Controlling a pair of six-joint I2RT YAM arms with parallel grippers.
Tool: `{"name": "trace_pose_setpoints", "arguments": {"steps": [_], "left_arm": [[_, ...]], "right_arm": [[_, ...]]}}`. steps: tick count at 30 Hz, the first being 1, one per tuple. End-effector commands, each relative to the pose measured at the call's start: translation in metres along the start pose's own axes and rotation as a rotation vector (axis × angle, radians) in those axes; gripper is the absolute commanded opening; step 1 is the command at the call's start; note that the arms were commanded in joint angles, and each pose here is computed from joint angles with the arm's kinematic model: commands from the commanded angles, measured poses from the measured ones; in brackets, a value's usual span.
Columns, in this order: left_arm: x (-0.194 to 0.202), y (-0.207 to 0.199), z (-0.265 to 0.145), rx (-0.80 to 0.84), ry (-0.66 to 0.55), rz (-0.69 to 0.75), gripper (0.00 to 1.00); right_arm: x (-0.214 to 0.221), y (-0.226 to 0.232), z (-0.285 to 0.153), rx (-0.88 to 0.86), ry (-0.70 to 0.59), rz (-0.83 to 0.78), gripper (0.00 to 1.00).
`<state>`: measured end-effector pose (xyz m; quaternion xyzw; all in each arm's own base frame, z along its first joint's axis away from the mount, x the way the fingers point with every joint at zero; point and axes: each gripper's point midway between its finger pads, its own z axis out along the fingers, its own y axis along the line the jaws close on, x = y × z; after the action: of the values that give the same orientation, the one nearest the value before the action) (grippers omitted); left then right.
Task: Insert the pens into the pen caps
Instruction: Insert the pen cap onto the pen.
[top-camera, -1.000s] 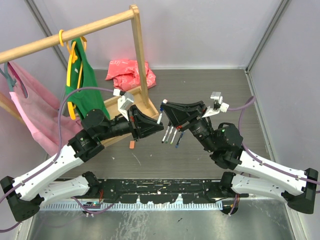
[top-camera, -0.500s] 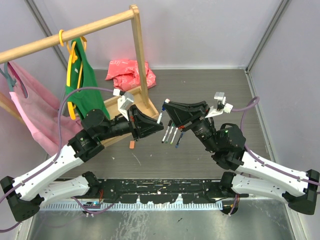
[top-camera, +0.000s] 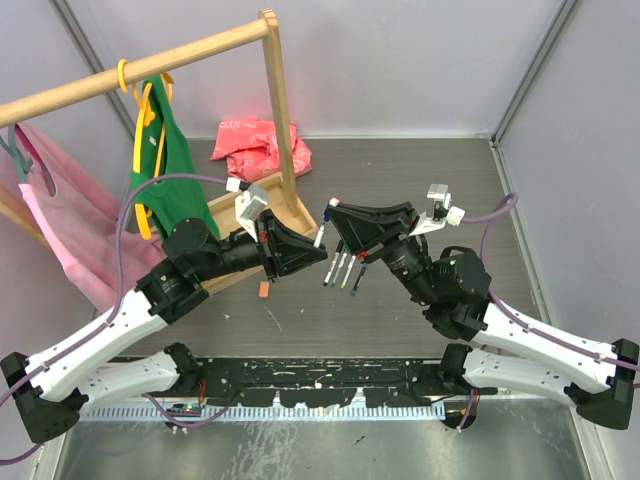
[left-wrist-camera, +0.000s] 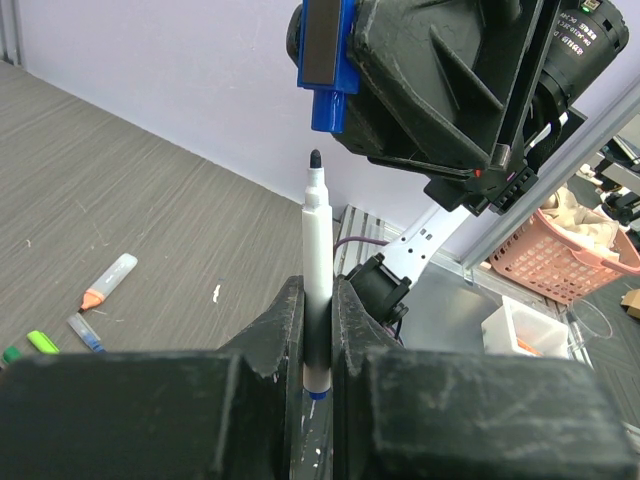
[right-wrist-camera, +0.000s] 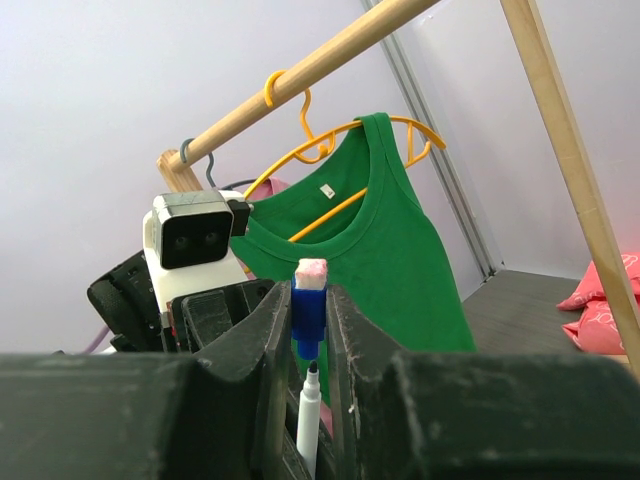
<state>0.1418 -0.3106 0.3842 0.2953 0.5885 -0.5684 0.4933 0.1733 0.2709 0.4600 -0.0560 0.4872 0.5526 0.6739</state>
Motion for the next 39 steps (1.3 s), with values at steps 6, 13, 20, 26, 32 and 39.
{"name": "trace_pose_setpoints", "arguments": {"steps": [6,13,20,26,32,39], "left_arm": [[-0.032,-0.014,-0.002,0.037,-0.094,0.051,0.0],[-0.032,-0.014,-0.001,0.039,-0.093,0.05,0.0],[-0.032,-0.014,-0.002,0.035,-0.095,0.051,0.0],[-0.033,-0.014,-0.002,0.035,-0.098,0.052,0.0],[-0.034,-0.013,0.0,0.035,-0.097,0.052,0.0],[-0.033,-0.013,0.0,0.034,-0.096,0.053,0.0]], "right_arm": [[-0.02,0.012,0.002,-0.029,-0.047,0.032,0.0],[-0.017,0.011,0.001,-0.027,-0.039,0.036,0.0],[-0.014,0.009,0.001,-0.021,-0.029,0.038,0.0],[-0.011,0.008,0.0,-0.018,-0.022,0.042,0.0],[-0.011,0.008,-0.001,-0.018,-0.019,0.044,0.0],[-0.009,0.007,-0.001,-0.012,-0.01,0.05,0.0]]}}
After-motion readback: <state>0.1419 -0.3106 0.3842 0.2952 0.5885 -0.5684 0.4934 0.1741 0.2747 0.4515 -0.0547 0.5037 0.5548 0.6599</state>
